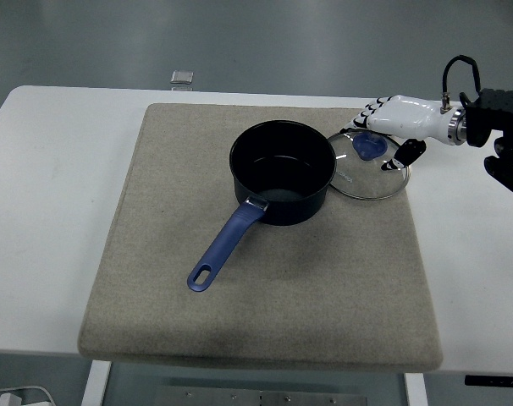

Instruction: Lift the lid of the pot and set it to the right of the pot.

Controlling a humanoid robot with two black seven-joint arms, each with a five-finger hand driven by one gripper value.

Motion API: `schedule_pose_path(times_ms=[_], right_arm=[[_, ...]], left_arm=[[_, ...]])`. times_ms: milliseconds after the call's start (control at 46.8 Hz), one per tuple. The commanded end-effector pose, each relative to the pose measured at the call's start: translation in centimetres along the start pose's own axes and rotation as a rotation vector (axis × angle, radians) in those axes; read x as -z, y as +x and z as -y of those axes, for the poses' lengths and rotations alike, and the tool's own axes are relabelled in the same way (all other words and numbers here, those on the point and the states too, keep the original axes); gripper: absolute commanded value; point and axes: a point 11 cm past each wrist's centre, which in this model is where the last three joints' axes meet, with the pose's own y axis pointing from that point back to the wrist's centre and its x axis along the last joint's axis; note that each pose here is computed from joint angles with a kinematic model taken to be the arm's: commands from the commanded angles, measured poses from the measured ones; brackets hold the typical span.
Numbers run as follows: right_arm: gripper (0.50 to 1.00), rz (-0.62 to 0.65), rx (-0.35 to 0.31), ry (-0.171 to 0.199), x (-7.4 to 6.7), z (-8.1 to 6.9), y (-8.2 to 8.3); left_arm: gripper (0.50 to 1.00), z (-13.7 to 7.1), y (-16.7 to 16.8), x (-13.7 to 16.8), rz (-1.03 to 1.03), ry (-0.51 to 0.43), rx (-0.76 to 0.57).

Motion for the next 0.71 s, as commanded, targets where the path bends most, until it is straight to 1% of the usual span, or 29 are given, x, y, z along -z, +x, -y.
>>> schedule_pose_path(times_ms=[0,171,342,470,641,684], right_arm=[[0.907,-0.002,0.002,-0.001,-0.1,-0.1,0.0],[0.907,-0.016,-0.002,-0.003,-0.2,-0.1,0.8],[0.907,-0.032,-0.011,-0.016,-0.8,-0.5,1.8],[0.907,-0.042,-0.01,-0.016,-0.9,-0.6,2.4],[0.907,-0.065,-0.027,-0.026,-1.3,-0.9,3.9],[0.907,-0.07,-0.038,-0.028,-1.3,-0.9,4.5]], left_arm=[[1.0,0.0,0.0,0.0,0.0,0.0,0.0],[1.0,0.0,0.0,0.0,0.0,0.0,0.0],[1.0,0.0,0.0,0.0,0.0,0.0,0.0],[1.0,0.0,0.0,0.0,0.0,0.0,0.0],[1.0,0.0,0.0,0.0,0.0,0.0,0.0],[1.0,0.0,0.0,0.0,0.0,0.0,0.0]])
